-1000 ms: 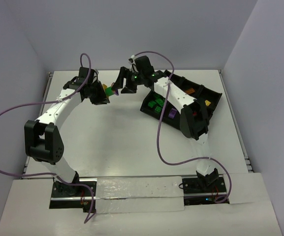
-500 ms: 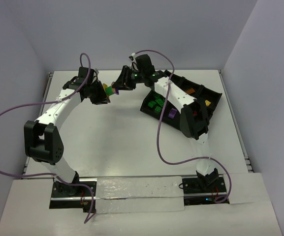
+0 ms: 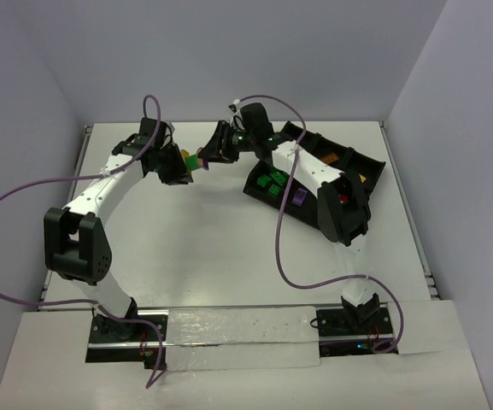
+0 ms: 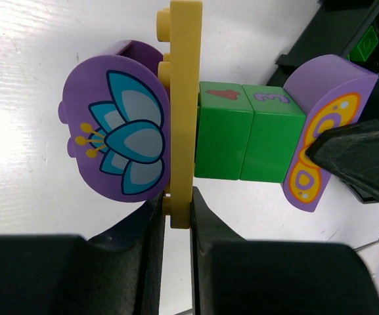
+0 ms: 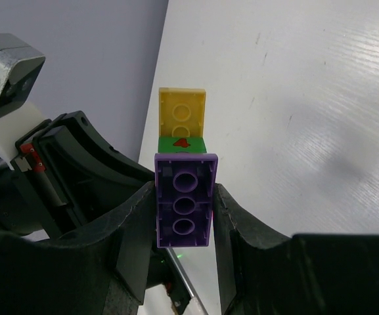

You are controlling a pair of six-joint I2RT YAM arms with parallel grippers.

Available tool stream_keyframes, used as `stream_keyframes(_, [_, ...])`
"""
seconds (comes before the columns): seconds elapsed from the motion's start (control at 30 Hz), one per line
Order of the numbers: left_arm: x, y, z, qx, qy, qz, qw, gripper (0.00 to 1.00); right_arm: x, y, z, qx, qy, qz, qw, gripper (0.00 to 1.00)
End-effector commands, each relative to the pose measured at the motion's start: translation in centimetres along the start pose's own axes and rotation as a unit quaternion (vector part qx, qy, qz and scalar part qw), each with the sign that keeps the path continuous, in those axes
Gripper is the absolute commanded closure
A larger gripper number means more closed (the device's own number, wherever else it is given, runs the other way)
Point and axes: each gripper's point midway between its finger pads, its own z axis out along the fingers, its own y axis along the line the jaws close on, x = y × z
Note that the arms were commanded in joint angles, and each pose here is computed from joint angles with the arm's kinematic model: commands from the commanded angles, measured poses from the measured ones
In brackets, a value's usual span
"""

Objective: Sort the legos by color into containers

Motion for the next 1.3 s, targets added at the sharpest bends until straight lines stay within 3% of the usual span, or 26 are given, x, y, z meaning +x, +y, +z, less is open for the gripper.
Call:
stream_keyframes(0.0, [-2.9,-2.0,-1.2,0.028,-0.046,0.012,0.998,1.00,-0.6,2.5,-2.5,-0.034,-0.016,-0.025,0.999,1.00])
stream_keyframes(0.57, [-1.8,0.6,-1.4,-0.027,-0.049,0.019,0.998,1.00,1.2,0.5,-5.3,-0.004,-0.020,-0.028,0.999,1.00])
stream_keyframes(1.0, [2.7,9.3,1.6,-0.202,-0.012,-0.011,0.979,0.98,1.2,-1.4,-8.9,0.040,-0.037,-0.029,0.998,1.00])
stream_keyframes(1.07, [3.3,10.6,1.4,-0.233,-0.006,-0.011,0.972,0.83,1.5,-2.2,-9.4,0.052,-0.034,-0.026,0.998,1.00])
stream_keyframes(1.13, [3.8,10.9,1.4,-0.233,-0.005,-0.001,0.973,0.76,1.9,-3.6,-10.2,0.067,-0.032,-0.020,0.997,1.00])
stream_keyframes(1.2, [4.2,11.1,1.6,-0.228,-0.003,0.011,0.974,0.53,1.8,-4.1,-11.1,0.071,-0.037,-0.017,0.997,1.00])
stream_keyframes(1.27, [4.1,10.4,1.6,-0.211,0.001,0.014,0.977,0.19,2.1,-4.5,-11.7,0.076,-0.035,-0.015,0.996,1.00])
